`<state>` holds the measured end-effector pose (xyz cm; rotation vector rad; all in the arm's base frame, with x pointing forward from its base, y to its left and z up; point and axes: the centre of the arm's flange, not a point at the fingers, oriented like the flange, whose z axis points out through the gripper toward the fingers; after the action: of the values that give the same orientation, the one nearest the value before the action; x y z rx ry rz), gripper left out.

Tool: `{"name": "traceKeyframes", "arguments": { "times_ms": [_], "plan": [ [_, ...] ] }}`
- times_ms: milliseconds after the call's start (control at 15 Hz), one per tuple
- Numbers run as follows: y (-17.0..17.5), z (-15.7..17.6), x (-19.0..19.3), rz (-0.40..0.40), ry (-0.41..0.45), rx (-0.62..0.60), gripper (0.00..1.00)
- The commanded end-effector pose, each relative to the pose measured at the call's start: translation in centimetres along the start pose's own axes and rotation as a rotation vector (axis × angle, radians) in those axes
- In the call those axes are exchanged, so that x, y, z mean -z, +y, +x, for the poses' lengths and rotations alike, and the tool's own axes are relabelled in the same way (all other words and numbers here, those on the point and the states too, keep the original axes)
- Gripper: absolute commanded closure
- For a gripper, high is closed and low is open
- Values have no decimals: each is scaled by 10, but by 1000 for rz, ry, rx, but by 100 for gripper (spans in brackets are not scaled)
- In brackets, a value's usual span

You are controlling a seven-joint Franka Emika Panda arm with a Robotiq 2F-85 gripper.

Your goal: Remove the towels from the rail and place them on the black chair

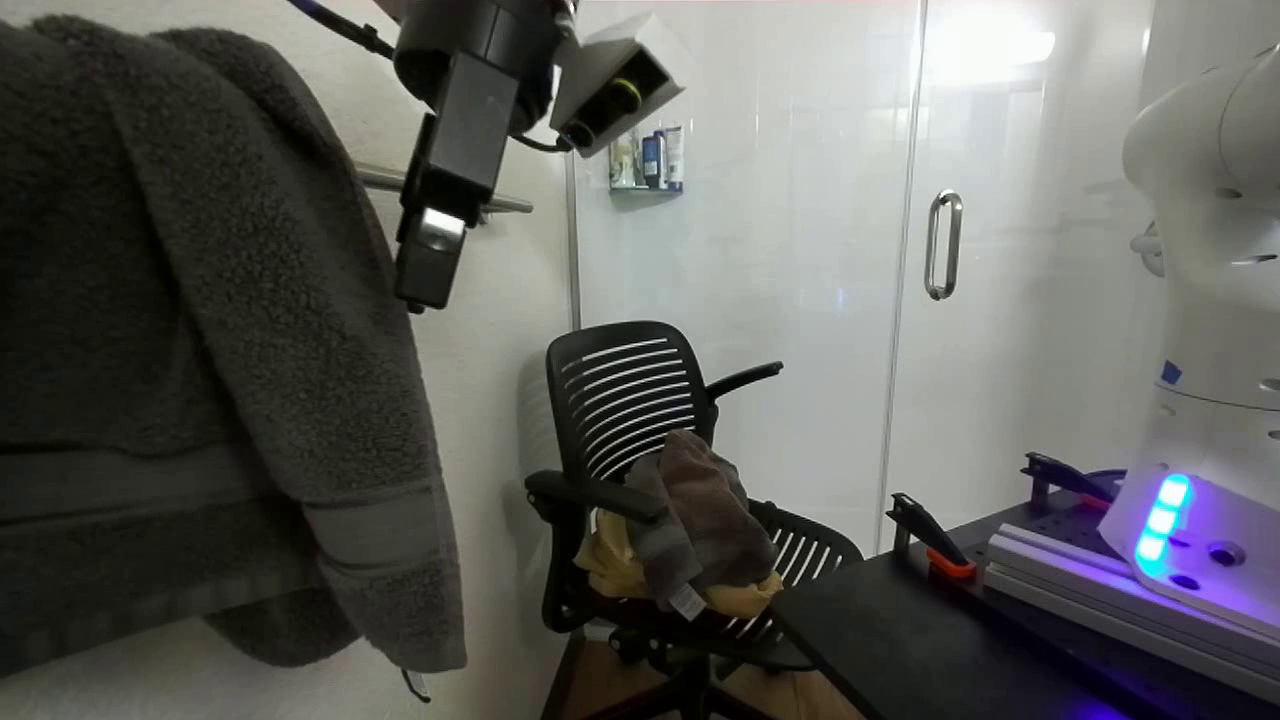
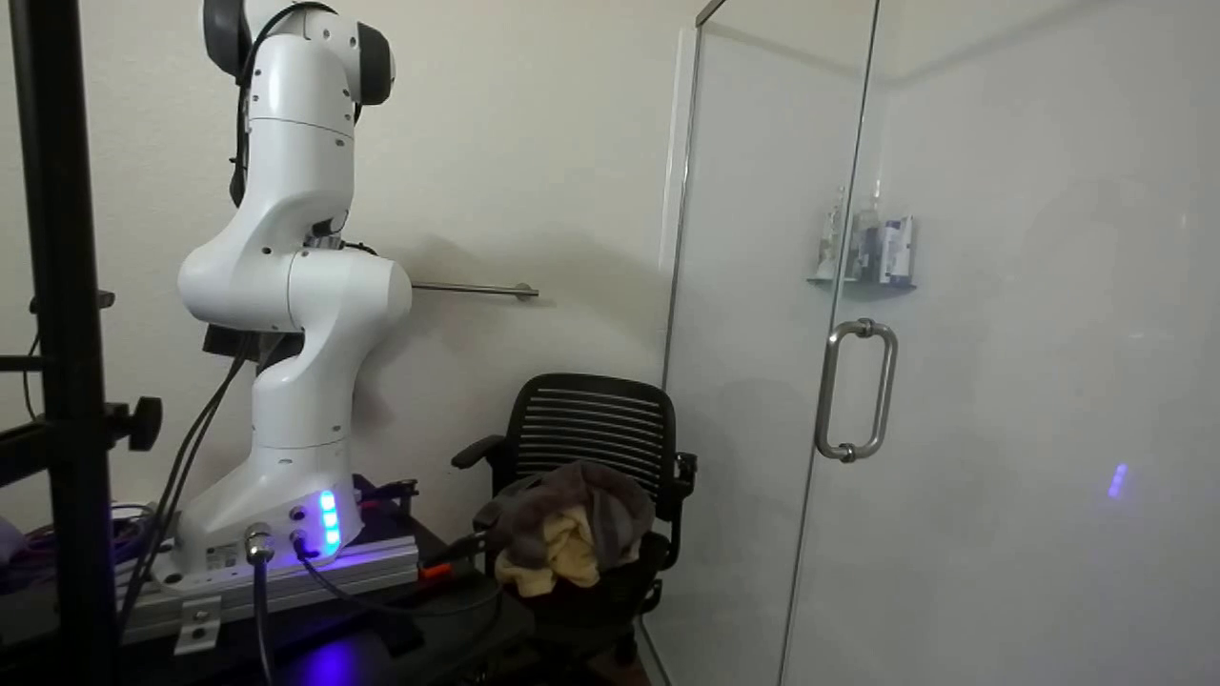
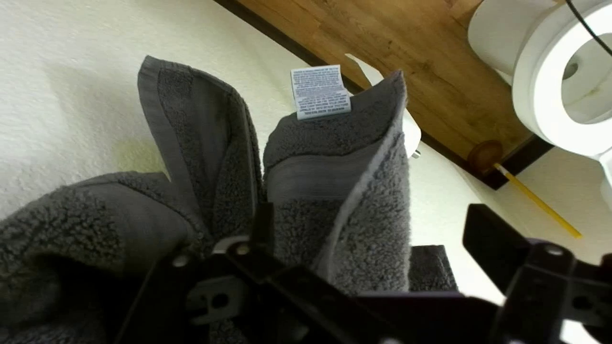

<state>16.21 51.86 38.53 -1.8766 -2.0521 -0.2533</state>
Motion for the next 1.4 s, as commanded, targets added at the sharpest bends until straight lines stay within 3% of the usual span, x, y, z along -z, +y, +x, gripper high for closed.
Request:
{"name": "traceKeyframes", "arguments": {
  "times_ms": [0, 200, 467, 533, 667, 1000, 1267, 1333],
  "plan": [
    [1, 0, 0, -1, -1, -1, 0],
    [6, 6, -6, 33, 117, -5, 0],
    [11, 13, -8, -24, 205, 0, 0],
    [12, 13, -9, -31, 224, 9, 25],
    [14, 12, -9, -47, 241, 11, 33],
    [17, 10, -7, -74, 260, 16, 69],
    [12, 10, 18, -72, 322, 20, 97],
    [9, 11, 30, -72, 346, 27, 98]
  ]
}}
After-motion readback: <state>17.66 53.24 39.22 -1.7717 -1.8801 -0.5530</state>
